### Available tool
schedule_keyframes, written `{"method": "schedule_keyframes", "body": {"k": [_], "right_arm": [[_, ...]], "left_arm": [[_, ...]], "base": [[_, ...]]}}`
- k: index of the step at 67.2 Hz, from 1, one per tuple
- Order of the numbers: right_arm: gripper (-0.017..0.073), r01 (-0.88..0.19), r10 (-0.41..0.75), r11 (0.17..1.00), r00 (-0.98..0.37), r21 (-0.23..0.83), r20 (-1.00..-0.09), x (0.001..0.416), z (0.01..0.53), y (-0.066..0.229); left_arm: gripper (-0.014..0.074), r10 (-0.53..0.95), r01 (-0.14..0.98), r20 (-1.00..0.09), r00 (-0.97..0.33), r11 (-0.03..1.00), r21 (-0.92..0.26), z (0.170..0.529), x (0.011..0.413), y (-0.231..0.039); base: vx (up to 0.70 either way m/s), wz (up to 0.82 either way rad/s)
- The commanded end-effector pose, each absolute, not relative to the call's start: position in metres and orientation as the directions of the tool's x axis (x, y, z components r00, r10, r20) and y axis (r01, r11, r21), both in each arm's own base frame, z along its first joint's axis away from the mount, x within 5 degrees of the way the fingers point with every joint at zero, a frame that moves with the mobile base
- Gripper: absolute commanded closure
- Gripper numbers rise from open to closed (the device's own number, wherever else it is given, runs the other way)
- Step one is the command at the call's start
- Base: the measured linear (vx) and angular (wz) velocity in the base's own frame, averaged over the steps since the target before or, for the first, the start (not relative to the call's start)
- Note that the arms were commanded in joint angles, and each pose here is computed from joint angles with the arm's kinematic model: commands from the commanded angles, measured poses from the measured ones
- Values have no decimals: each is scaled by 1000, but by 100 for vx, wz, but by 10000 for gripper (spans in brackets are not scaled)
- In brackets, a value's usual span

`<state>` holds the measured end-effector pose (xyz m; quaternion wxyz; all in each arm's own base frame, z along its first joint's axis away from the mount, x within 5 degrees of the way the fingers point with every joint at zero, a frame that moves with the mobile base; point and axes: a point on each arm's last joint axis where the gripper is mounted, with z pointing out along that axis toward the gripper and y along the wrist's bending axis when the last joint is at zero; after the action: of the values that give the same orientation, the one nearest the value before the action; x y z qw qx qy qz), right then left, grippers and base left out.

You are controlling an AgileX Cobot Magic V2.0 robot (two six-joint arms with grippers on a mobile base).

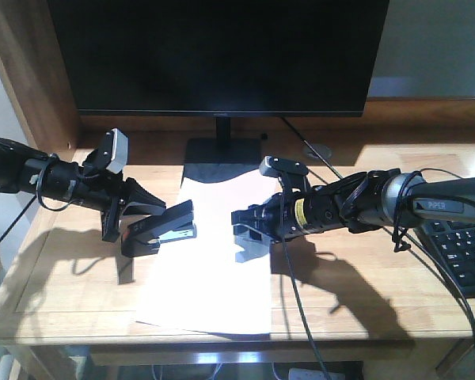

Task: Grab stapler and paper to desk for stapling
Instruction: 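Lay the white paper flat under the stapler, sliding it toward the monitor, then open the right gripper and withdraw it away from the paper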

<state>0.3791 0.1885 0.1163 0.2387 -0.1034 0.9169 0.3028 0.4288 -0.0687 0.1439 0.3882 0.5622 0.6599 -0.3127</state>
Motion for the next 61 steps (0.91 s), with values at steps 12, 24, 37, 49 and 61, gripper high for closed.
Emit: {"method": "schedule_keyframes", "body": {"k": [12,24,37,49,61], "right_arm": [[-63,-418,-29,777,-771,471,-636,395,162,200],[-57,-440,-50,793,-736,421,-675,399,168,206],[-44,-436,-62,812,-724,387,-687,403,167,199],[-38,-400,-34,837,-718,372,-695,410,168,184],[-35,-407,-45,851,-686,331,-727,417,176,164]], "left_arm": [[601,433,982,-901,2,169,83,183,429,-75],[601,433,982,-901,2,169,83,183,429,-75],[601,433,982,-901,2,169,83,183,429,-75],[601,433,982,-901,2,169,83,183,429,-75],[601,433,982,-901,2,169,83,183,429,-75]], "base": [[0,0],[0,0],[0,0],[0,0],[0,0]]}}
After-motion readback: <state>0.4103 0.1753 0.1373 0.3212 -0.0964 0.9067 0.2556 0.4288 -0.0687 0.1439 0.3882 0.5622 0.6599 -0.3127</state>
